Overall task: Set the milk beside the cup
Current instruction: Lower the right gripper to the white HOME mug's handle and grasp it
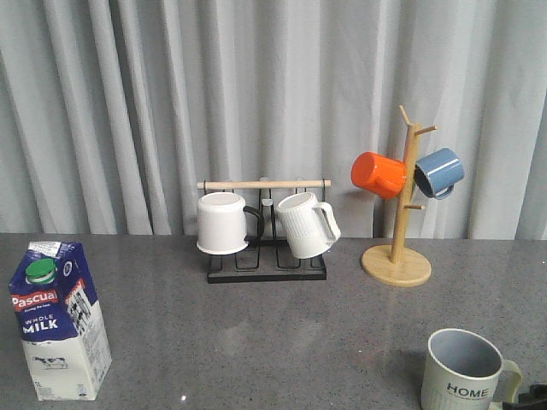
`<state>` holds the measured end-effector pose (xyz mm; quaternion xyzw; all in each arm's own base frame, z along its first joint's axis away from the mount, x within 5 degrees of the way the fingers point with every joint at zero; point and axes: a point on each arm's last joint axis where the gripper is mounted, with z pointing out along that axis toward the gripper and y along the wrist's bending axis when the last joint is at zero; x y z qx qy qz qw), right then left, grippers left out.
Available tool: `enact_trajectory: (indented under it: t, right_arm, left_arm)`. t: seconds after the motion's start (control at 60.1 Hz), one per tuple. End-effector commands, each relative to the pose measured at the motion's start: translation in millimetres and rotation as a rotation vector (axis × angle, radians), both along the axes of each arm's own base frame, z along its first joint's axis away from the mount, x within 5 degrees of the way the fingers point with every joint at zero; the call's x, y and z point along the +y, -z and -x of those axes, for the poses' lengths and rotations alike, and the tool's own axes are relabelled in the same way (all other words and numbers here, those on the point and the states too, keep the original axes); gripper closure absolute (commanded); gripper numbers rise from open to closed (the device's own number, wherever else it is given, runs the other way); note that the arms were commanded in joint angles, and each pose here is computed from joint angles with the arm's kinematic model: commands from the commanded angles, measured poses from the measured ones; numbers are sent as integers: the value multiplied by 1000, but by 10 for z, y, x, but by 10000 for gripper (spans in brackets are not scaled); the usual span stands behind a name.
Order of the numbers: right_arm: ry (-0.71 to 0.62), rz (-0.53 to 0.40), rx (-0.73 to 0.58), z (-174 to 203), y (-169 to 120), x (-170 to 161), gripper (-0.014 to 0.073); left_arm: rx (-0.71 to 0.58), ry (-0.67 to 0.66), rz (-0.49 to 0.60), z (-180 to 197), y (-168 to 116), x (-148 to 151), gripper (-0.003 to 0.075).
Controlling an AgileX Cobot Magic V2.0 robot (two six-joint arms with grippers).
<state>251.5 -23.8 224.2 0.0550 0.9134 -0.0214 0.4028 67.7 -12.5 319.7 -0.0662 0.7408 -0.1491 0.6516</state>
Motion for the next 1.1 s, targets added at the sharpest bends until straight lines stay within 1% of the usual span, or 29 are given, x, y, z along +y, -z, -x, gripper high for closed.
enact_trajectory:
  t: [0.0, 0.1, 0.283, 0.383, 0.483, 0.533, 0.632, 0.799, 0.882, 0.982, 1.082]
  right_arm:
    - [-27, 27, -81, -92, -94, 1, 164]
    - [-32, 26, -76, -150, -18, 0, 164]
    - [-55, 38, -148, -270, 32, -1, 164]
    - [-62, 38, -153, -344, 133, -4, 164]
    - [-79, 41, -200, -451, 232, 4, 172]
    - [-90, 45, -219, -489, 271, 8, 190]
    - [-133, 68, -241, -546, 343, 24, 272]
    - [-185, 97, -232, -581, 434, 43, 503]
    - [-186, 98, -226, -581, 444, 43, 606]
    - [-181, 93, -242, -577, 409, 44, 605]
    - [-183, 79, -295, -548, 251, 95, 604]
  left_arm:
    - [-75, -22, 15, -16, -148, 19, 288]
    - [-75, -22, 15, -16, -148, 19, 288]
    - [-75, -22, 15, -16, -148, 19, 288]
    - [-75, -22, 15, -16, -148, 19, 288]
    - [-75, -22, 15, -16, -148, 19, 288]
    - [-75, -23, 13, -16, -147, 20, 288]
    - [-75, -24, 8, -16, -147, 21, 288]
    - [-74, -23, 8, -16, -146, 20, 288]
    - [-74, -23, 8, -16, -146, 20, 288]
    - [-71, -22, 8, -15, -143, 19, 288]
    - [-63, -19, 7, -15, -136, 17, 288]
